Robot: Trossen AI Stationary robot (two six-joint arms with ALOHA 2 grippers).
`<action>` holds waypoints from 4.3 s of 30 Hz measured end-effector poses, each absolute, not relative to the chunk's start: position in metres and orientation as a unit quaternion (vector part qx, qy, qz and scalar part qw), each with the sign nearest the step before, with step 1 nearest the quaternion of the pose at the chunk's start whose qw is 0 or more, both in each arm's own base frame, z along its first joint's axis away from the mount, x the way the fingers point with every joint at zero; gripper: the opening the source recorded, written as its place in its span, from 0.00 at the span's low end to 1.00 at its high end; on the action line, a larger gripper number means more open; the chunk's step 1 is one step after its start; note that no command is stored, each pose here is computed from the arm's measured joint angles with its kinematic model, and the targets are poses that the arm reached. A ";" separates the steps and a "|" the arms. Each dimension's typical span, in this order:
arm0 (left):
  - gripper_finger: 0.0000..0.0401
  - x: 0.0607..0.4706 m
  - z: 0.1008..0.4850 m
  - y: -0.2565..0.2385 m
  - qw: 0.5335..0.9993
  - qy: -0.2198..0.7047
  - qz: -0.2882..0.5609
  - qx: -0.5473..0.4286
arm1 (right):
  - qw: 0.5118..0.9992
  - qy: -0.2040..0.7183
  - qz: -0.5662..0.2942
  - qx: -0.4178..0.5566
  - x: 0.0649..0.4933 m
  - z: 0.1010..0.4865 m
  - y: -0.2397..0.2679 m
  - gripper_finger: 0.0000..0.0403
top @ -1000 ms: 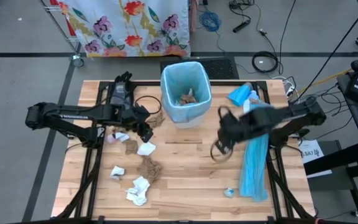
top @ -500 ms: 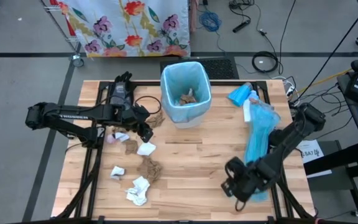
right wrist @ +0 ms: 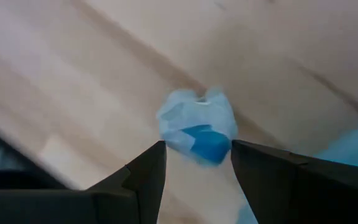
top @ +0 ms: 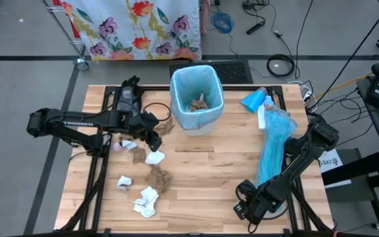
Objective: Place trash/remove bag and relplace
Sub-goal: Put the blue plastic into the trash bin, then put the brown napkin into the trash bin
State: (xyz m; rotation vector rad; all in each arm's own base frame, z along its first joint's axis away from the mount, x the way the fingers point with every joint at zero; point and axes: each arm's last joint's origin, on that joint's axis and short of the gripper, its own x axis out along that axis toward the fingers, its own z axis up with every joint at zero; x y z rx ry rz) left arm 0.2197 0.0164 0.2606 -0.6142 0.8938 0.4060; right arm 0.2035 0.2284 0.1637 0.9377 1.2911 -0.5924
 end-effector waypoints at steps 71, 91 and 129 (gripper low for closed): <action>0.32 0.221 0.262 0.010 0.830 0.425 0.163 -0.323 | 0.777 0.541 -0.147 0.287 0.261 0.159 0.187 0.04; 0.32 0.232 0.270 0.012 0.861 0.358 0.159 -0.324 | 0.902 0.333 -0.158 0.226 0.242 0.320 0.072 0.04; 0.32 0.234 0.274 0.018 0.818 0.256 0.290 -0.426 | 0.947 0.212 -0.234 0.050 0.298 0.369 -0.119 0.42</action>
